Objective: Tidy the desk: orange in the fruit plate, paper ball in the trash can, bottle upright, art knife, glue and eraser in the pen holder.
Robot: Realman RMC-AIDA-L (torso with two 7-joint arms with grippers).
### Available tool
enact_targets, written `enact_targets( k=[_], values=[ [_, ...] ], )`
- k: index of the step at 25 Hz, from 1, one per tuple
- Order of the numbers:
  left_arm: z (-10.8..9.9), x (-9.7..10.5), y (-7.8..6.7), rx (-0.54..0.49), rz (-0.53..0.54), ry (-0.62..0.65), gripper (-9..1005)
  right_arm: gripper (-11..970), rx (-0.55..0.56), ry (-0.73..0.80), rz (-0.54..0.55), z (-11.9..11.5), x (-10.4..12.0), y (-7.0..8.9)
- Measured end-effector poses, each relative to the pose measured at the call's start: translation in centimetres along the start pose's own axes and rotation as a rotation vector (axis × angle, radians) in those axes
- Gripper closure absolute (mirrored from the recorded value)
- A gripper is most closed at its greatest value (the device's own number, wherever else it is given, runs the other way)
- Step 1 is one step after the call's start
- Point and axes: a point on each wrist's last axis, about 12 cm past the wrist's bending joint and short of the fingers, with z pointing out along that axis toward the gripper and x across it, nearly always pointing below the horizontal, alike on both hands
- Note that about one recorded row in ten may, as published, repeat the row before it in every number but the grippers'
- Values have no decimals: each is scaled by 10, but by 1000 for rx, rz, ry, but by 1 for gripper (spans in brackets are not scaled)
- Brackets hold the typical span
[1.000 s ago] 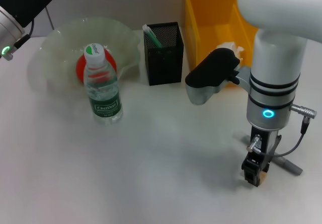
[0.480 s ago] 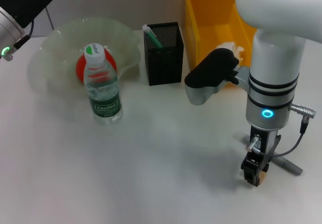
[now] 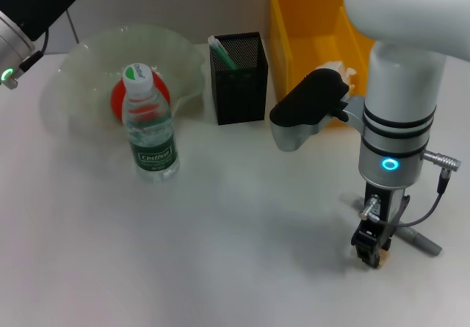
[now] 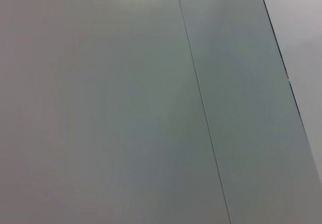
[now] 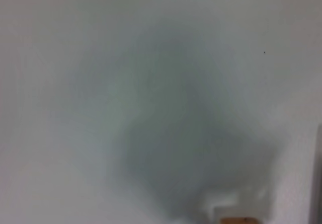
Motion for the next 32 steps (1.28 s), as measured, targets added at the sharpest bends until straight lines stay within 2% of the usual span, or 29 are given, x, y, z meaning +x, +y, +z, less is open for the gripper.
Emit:
enact_targets(
  k=[8, 15, 21, 26, 32],
  values=[
    [-1, 0, 0, 0, 6, -4, 290, 691, 5, -26, -7, -5, -2, 2],
    [-3, -1, 1, -4, 15, -7, 290, 701, 26, -142, -21, -23, -4, 4],
    [-4, -1, 1, -2, 16, -10, 290, 700, 107, -352, -51, -48, -6, 6],
    [-5, -1, 1, -2, 17, -12, 290, 700, 180, -594, -76, -66, -4, 6],
    [-4, -2, 2, -2, 19, -13, 290, 701, 245, -848, -99, -73, 0, 2]
  ],
)
